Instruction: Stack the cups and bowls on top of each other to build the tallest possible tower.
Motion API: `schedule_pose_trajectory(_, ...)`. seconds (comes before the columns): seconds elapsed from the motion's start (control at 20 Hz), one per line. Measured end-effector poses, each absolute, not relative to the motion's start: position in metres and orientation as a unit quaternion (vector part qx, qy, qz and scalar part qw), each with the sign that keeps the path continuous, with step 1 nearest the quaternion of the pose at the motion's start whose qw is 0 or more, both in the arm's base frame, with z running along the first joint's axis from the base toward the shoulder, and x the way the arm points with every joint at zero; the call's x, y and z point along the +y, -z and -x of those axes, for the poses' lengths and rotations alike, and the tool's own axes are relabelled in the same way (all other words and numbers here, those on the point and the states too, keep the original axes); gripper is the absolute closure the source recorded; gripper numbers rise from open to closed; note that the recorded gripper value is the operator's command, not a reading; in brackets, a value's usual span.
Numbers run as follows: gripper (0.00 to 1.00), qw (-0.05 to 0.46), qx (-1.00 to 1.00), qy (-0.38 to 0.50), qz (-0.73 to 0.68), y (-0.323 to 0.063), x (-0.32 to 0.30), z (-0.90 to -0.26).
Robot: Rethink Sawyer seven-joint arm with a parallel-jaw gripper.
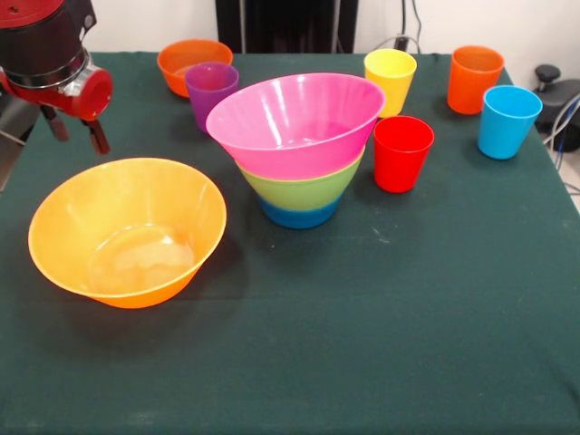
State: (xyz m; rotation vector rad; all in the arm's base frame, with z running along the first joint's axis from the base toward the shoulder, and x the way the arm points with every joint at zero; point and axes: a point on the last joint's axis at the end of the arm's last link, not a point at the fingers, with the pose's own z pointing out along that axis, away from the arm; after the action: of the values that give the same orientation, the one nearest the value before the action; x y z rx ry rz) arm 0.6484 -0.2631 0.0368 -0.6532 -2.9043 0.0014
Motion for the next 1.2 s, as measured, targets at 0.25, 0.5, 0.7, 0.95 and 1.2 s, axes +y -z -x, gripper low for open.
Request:
schedule_pose_trajectory(0.25, 0.00, 0.088, -0.971, 0.002, 0.221, -0.034, -0.265, -0.642)
schedule_pose_trajectory(0.5, 0.00, 0.090, -0.971, 0.003, 0.223, -0.033, -0.266, -0.640)
schedule_pose_trajectory(0.7, 0.00, 0.090, -0.971, 0.004, 0.223, -0.032, -0.266, -0.639)
schedule_pose_trajectory(0.95, 0.00, 0.094, -0.970, 0.005, 0.223, -0.028, -0.265, -0.638)
schedule_pose_trajectory(1.2, 0.00, 0.097, -0.970, 0.008, 0.223, -0.019, -0.262, -0.635)
